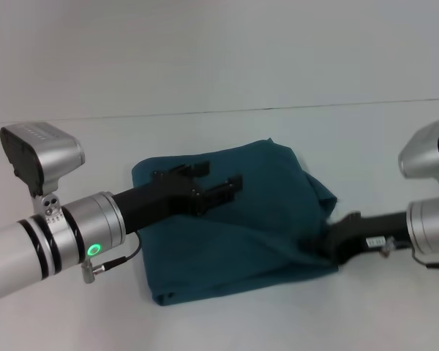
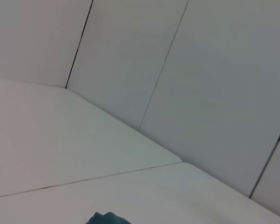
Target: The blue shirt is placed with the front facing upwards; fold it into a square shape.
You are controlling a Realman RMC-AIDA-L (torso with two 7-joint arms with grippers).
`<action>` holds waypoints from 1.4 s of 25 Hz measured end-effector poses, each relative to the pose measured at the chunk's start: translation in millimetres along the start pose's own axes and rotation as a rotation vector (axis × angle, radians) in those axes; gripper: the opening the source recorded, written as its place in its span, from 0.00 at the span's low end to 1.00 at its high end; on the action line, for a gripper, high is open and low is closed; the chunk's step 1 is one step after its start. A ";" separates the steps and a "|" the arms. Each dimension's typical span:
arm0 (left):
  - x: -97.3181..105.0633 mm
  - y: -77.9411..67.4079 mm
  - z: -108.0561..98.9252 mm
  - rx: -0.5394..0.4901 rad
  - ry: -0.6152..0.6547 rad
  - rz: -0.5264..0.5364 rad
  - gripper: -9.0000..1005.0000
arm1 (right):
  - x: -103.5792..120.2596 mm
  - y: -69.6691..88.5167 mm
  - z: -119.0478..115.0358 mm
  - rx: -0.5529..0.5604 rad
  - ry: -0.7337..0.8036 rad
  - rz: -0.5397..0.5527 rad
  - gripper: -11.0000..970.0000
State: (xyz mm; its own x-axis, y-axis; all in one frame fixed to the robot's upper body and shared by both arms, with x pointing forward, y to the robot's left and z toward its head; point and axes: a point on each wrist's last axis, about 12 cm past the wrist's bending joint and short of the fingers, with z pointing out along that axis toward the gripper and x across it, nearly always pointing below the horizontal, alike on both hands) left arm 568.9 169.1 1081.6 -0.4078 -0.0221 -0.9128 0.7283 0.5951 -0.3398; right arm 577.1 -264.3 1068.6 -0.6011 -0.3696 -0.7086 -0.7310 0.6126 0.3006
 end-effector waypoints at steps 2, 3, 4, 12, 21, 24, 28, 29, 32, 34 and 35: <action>0.4 0.9 -0.9 -0.003 0.002 0.002 0.75 | 7.2 2.3 -2.0 -0.014 0.036 -0.003 0.04; 0.3 1.1 -1.3 -0.004 0.002 0.004 0.75 | 11.8 3.4 -3.6 -0.019 0.054 -0.007 0.04; 0.3 1.6 -2.0 -0.007 0.001 0.005 0.75 | 15.2 4.1 -4.8 -0.023 0.066 -0.011 0.04; 5.1 4.0 -11.5 -0.022 -0.006 0.040 0.75 | 21.6 9.5 -25.2 -0.066 -0.111 -0.026 0.05; 7.0 17.6 -50.1 -0.139 -0.093 0.045 0.75 | -2.6 12.8 8.3 -0.045 -0.321 -0.020 0.05; 11.1 24.3 -68.4 -0.177 -0.138 0.021 0.75 | -8.0 21.4 34.4 -0.067 -0.285 -0.055 0.05; 14.5 27.2 -81.7 -0.198 -0.179 0.009 0.75 | -13.8 32.2 61.9 -0.088 -0.191 -0.096 0.05; 15.0 28.1 -83.5 -0.203 -0.181 0.007 0.75 | -12.6 34.8 66.2 -0.096 -0.160 -0.107 0.05; 16.1 29.4 -85.5 -0.208 -0.180 0.006 0.75 | -8.2 42.9 70.0 -0.150 -0.084 -0.139 0.06; 16.6 29.8 -85.4 -0.210 -0.178 0.010 0.75 | -4.7 46.5 69.2 -0.183 -0.035 -0.142 0.06; 16.7 30.0 -84.8 -0.210 -0.177 0.012 0.75 | -3.3 47.3 68.4 -0.191 -0.018 -0.144 0.06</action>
State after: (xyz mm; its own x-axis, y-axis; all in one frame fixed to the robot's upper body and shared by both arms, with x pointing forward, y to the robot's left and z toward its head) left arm 537.3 254.7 1075.3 -0.2841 -0.1432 -0.9480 0.5945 0.7494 -0.2914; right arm 566.5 -186.3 1041.5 -0.4818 -0.4301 -0.7635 -0.8575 0.4108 0.3097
